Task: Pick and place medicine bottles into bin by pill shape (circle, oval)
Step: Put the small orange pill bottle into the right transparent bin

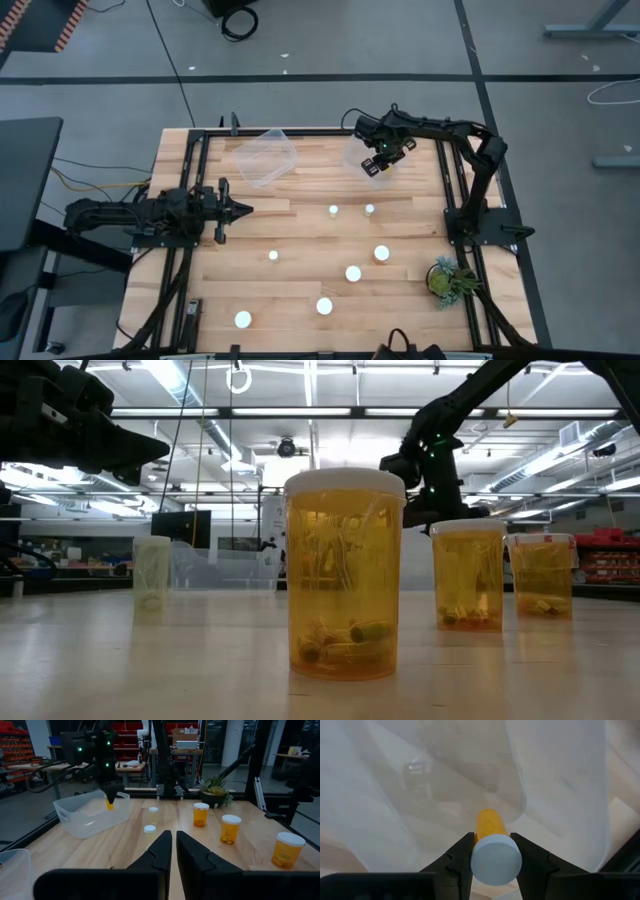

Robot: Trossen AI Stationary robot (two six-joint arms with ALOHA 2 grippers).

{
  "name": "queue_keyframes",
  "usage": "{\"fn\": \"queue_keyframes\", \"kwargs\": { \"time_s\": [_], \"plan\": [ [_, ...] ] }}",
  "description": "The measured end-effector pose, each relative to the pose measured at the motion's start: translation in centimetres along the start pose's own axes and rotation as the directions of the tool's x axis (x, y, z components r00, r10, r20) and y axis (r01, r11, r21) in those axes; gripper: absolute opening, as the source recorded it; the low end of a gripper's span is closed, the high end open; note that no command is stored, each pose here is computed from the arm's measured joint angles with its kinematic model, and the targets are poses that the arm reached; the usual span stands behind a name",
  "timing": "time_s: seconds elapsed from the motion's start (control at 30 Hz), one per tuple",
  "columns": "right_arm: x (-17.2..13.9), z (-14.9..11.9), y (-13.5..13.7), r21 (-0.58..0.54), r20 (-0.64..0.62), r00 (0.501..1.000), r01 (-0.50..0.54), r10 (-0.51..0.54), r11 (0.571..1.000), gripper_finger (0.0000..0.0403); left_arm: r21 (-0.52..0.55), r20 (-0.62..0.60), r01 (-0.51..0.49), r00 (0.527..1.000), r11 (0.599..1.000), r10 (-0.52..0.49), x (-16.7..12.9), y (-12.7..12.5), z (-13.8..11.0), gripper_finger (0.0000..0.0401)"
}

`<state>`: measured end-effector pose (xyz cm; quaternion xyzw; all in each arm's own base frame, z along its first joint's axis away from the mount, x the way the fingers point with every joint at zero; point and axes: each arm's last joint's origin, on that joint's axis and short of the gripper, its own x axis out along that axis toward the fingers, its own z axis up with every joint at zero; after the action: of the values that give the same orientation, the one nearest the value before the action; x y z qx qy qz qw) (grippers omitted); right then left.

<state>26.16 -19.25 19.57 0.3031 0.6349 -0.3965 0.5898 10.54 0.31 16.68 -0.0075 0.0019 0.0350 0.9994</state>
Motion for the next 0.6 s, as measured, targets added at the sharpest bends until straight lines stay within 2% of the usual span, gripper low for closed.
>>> {"fn": "queue_keyframes", "kwargs": {
  "time_s": [0.43, 0.6],
  "plan": [
    [0.31, 0.13, 0.11, -0.017, 0.022, 1.0, -0.011, 0.011, 1.0, 0.013, 0.0, 0.0, -0.001, 1.0, 1.0, 0.001, 0.0, 0.0, -0.01, 0.0027],
    [0.31, 0.13, 0.11, -0.017, 0.022, 1.0, -0.011, 0.012, 1.0, 0.0157, 0.0, 0.0, 0.0, 1.0, 1.0, 0.0, 0.0, 0.0, -0.01, 0.0034]
  ]
}}
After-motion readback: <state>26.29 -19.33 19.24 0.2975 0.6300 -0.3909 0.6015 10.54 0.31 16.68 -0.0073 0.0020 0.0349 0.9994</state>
